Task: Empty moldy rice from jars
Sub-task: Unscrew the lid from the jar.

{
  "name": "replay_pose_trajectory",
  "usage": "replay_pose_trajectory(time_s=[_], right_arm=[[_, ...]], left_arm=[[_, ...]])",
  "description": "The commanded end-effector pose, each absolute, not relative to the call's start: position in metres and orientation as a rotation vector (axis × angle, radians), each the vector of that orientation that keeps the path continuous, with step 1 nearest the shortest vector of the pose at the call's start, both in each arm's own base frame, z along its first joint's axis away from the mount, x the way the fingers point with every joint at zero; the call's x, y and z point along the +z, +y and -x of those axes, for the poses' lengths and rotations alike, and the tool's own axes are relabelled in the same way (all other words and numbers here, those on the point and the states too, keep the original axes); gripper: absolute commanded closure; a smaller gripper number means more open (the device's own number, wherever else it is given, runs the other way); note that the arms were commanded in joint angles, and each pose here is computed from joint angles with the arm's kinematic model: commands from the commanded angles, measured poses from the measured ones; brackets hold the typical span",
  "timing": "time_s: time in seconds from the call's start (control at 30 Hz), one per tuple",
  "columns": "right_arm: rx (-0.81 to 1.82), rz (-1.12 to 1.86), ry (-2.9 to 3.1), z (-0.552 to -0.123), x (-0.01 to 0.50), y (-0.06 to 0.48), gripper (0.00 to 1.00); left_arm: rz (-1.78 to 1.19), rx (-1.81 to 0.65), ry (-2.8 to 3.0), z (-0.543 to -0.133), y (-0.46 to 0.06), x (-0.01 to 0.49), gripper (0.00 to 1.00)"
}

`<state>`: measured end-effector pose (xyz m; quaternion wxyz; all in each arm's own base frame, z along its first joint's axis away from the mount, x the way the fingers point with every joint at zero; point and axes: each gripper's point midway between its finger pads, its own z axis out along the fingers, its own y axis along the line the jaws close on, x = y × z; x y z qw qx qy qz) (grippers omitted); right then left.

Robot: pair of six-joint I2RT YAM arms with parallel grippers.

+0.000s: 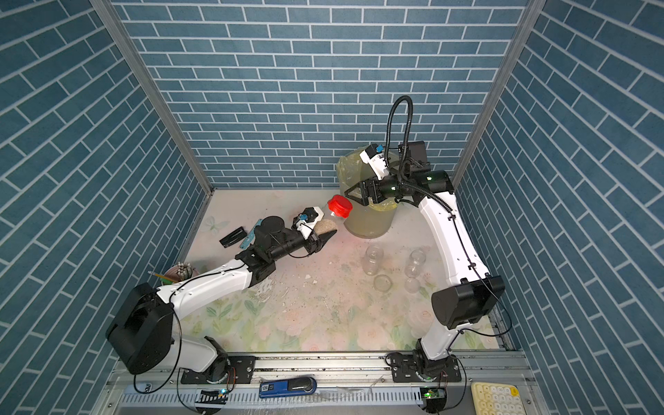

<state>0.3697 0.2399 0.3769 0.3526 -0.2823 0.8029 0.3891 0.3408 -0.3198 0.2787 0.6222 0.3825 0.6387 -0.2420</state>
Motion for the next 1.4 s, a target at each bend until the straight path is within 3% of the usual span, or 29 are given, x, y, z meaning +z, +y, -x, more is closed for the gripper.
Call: replay_pose_trajectory(time_s=[0.0,0.2,0.3,0.5,0.87,1.37], right_arm=[[1.113,0.352,2.041,-0.379,0.427,0.233,0.15],[1.085,0.075,2.342,-0.354,0.413,0.226,0.16],[1.065,-0.117,2.529,-0.336,0.380,0.216,0.18],[1.099,-0.096,2.663,-0.296,0.351,0.224,0.22],[0.980,-0.021,2.750,-0.254,0.319,0.208,0.19],[1.037,0.022,2.756,-0.252,0.300,0.218,0.16]], left_arm=[[-0.823,-0.496,1.430,-0.343,-0.308,0.313,0.70],[-0.875,-0.416,1.432,-0.331,-0.306,0.292,0.69],[-0.918,-0.376,1.417,-0.320,-0.313,0.275,0.69],[-1.003,-0.362,1.368,-0.290,-0.337,0.249,0.69],[-1.034,-0.370,1.419,-0.268,-0.348,0.238,0.70],[-1.040,-0.363,1.367,-0.255,-0.351,0.253,0.70]])
